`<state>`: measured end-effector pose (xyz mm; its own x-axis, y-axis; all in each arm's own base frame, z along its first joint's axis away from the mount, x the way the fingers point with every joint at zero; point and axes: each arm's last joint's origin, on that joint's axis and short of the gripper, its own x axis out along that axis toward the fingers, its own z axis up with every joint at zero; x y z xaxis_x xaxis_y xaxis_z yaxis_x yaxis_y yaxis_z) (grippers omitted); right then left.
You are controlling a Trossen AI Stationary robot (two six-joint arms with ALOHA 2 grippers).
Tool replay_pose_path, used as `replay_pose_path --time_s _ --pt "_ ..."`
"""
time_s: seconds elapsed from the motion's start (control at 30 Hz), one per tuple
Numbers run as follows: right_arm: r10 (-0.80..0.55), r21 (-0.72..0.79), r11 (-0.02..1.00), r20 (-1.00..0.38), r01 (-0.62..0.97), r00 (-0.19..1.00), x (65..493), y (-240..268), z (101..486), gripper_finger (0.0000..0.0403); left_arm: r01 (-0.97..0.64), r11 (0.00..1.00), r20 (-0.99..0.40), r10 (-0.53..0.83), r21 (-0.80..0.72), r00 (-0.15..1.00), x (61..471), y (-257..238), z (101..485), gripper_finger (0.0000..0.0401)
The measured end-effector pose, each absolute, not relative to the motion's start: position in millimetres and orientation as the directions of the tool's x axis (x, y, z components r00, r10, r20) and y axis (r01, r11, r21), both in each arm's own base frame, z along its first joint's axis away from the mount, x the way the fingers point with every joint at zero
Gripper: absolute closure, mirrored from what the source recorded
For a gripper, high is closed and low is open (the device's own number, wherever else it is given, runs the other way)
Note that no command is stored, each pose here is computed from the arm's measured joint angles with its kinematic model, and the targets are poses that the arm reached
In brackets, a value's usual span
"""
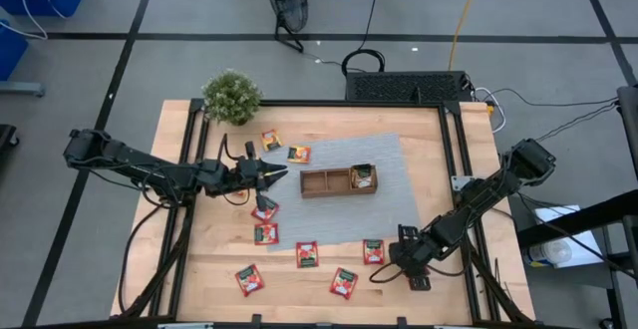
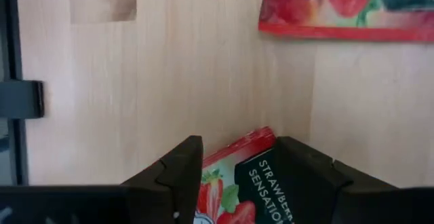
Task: Pick & Place Tea
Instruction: Put the red tea bag into the middle section of the wooden organizer
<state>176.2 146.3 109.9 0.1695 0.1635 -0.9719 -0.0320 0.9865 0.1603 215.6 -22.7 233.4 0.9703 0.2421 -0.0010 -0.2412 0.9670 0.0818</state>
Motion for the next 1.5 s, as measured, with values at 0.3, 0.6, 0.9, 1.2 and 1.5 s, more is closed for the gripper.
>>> replay_pose_path --time_s 0.3,0.6,0.9,1.2,1.5 --pt "-0.067 -0.140 0.985 -0.855 -0.105 0.515 193.6 143.1 116.8 0.0232 -0.242 0.967 -0.001 0.242 0.082 0.970 215.6 -22.6 233.4 0.0343" --pt "0.008 -0.151 0.954 -0.850 -0.259 0.527 195.0 146.5 152.3 0.0232 -0.241 0.967 -0.001 0.242 0.082 0.970 215.6 -22.6 233.5 0.0343" --pt "0.026 -0.061 0.946 -0.965 -0.319 0.260 185.3 155.7 138.9 0.0232 -0.242 0.967 -0.001 0.242 0.082 0.970 215.6 -22.6 233.4 0.0343" --pt "-0.070 -0.158 0.935 -0.960 -0.318 0.270 181.1 154.7 137.1 0.0240 -0.242 0.967 -0.001 0.242 0.082 0.970 215.6 -22.6 233.4 0.0343" --pt "-0.056 -0.146 0.938 -0.959 -0.313 0.279 182.2 155.8 136.8 0.0367 -0.241 0.967 -0.001 0.242 0.082 0.970 215.6 -22.6 233.4 0.0343"
